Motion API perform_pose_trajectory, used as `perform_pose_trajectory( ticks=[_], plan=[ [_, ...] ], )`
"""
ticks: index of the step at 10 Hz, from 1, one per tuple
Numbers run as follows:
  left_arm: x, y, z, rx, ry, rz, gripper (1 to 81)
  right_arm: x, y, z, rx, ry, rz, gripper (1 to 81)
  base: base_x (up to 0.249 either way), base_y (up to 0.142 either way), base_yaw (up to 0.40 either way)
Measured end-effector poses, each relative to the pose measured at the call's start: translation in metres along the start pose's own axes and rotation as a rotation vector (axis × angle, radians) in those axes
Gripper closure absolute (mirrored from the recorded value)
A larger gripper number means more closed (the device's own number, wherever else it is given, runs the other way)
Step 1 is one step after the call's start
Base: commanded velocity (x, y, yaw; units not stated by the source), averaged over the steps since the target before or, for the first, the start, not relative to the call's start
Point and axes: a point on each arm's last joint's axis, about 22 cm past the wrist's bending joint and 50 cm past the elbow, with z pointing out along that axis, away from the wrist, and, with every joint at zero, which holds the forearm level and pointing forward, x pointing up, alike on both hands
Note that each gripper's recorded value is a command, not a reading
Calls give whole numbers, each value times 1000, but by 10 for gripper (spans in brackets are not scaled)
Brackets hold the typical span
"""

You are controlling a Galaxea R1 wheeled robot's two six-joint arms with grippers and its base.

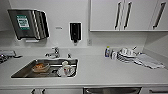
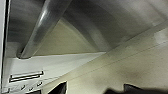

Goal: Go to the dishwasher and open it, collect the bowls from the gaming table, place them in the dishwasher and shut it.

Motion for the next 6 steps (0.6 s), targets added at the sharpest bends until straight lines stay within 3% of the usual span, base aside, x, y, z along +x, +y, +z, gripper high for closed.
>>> perform_pose_trajectory(
  ticks=[2,4,6],
  plan=[
    [0,0,0,0,0,0,10,18,-21,-1,25,20,51,10,0,0,0],
    [1,0,0,-1,6,0,10,30,-46,-2,56,26,68,10,0,0,0],
    [1,0,0,-1,6,-1,10,28,-66,9,76,-16,105,10,0,0,0]
  ],
)
